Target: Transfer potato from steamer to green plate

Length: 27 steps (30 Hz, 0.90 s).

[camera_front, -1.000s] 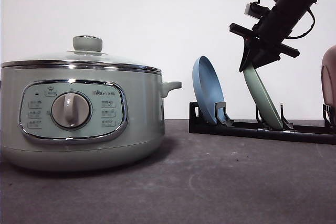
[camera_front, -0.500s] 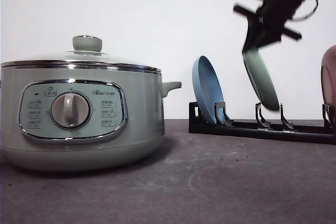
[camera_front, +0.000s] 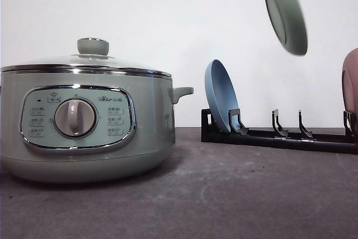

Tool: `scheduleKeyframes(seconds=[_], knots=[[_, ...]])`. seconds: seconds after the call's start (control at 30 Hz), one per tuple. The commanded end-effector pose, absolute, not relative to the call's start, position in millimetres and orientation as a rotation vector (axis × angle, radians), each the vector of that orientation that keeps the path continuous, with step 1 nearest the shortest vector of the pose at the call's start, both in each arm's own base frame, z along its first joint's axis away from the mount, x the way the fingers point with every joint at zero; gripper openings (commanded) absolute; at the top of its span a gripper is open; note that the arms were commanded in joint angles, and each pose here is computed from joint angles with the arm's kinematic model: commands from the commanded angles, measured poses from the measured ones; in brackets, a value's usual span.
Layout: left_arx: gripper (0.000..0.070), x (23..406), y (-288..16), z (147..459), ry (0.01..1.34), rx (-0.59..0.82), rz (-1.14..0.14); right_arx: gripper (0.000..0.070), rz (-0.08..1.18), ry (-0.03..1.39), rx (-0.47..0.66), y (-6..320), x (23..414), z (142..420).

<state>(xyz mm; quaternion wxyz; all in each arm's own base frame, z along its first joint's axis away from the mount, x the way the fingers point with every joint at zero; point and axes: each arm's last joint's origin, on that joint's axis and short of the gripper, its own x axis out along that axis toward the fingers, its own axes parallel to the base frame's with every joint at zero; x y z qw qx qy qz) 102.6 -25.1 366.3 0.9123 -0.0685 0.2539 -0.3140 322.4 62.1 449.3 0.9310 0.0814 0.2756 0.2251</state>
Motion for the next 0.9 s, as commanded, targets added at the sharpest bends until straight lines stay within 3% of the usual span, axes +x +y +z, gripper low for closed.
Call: scheduleKeyframes(seconds=[0.0,0.2,0.4,0.87], knots=[[0.0637,101.9,-25.5,374.0,0.491,-0.131,-0.658,0.0006,0.491,0.529,0.073,67.0,307.8,461.9],[0.0637,101.9,-25.5,374.0,0.49,-0.129,-0.659,0.0006,0.488,0.624,-0.085,80.9,261.6,468.4],[0.0637,101.9,-25.5,374.0,0.49,-0.129,-0.659,0.0004,0.533,0.727,-0.216,104.4,221.4,457.7],[0.0637,101.9,-25.5,374.0,0.49,-0.129,-0.658,0.0004,0.626,0.968,-0.661,177.5,163.8,347.5]])
